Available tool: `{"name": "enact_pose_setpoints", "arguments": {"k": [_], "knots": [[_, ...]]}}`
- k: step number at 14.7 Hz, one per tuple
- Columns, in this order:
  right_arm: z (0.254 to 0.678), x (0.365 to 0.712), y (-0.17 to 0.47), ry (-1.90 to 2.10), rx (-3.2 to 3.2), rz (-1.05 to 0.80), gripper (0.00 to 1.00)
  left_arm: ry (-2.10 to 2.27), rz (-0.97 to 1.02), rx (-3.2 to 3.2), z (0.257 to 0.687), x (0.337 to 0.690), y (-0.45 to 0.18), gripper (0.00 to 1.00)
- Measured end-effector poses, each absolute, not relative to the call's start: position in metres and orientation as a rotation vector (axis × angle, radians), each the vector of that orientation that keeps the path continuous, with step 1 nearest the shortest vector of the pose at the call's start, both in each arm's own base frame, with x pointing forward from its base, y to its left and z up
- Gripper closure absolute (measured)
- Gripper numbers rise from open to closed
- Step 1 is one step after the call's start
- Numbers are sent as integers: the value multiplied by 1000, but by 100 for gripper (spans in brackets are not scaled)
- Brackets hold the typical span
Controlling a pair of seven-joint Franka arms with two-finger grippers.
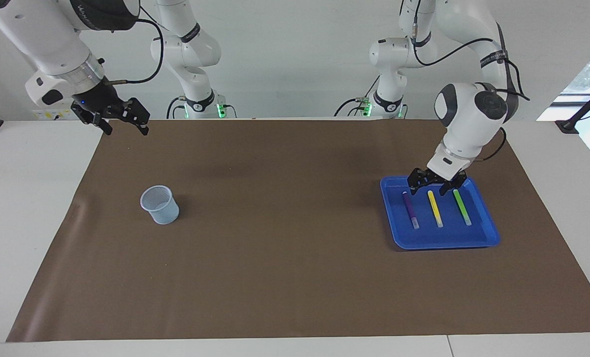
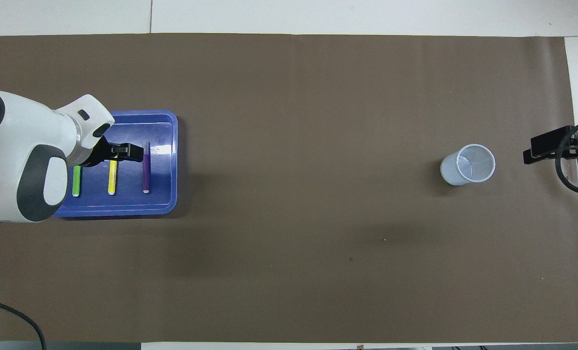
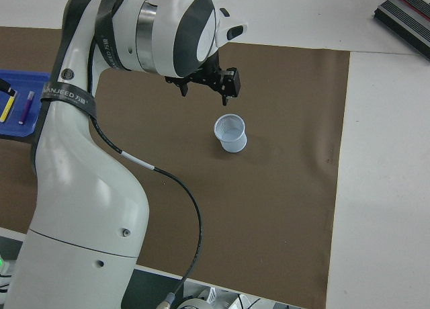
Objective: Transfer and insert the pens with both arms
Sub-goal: 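Reach the left gripper down to the purple pen in the blue tray, then grasp the purple pen with the left gripper and lift it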
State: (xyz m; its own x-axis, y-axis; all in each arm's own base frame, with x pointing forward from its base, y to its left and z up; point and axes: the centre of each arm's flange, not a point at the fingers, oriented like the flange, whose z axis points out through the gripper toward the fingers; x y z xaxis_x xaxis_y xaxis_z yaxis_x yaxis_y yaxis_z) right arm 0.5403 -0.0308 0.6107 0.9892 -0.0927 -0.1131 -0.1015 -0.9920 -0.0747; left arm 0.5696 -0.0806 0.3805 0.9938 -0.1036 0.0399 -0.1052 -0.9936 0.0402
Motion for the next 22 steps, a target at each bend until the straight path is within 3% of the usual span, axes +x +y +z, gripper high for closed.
{"name": "enact_pose_setpoints", "arguments": {"k": [5,10,11,14,16,20,22], "knots": [[608,537,-16,113,-3032,180,0,-182,60,3107,325,573,-81,14],[609,537,-8,109,-2949,176,0,-245,57,3136,296,576,-82,21],[609,537,-6,108,-2935,175,0,-243,64,3136,297,577,-82,27],[608,537,-2,105,-2897,177,0,-200,85,3136,302,579,-84,64],[605,536,0,108,-2864,187,0,-187,90,3136,304,579,-85,83],[602,532,2,109,-2841,198,0,-21,48,3145,313,582,-85,83],[600,532,6,116,-2793,188,0,103,-30,3155,342,589,-87,83]]}}
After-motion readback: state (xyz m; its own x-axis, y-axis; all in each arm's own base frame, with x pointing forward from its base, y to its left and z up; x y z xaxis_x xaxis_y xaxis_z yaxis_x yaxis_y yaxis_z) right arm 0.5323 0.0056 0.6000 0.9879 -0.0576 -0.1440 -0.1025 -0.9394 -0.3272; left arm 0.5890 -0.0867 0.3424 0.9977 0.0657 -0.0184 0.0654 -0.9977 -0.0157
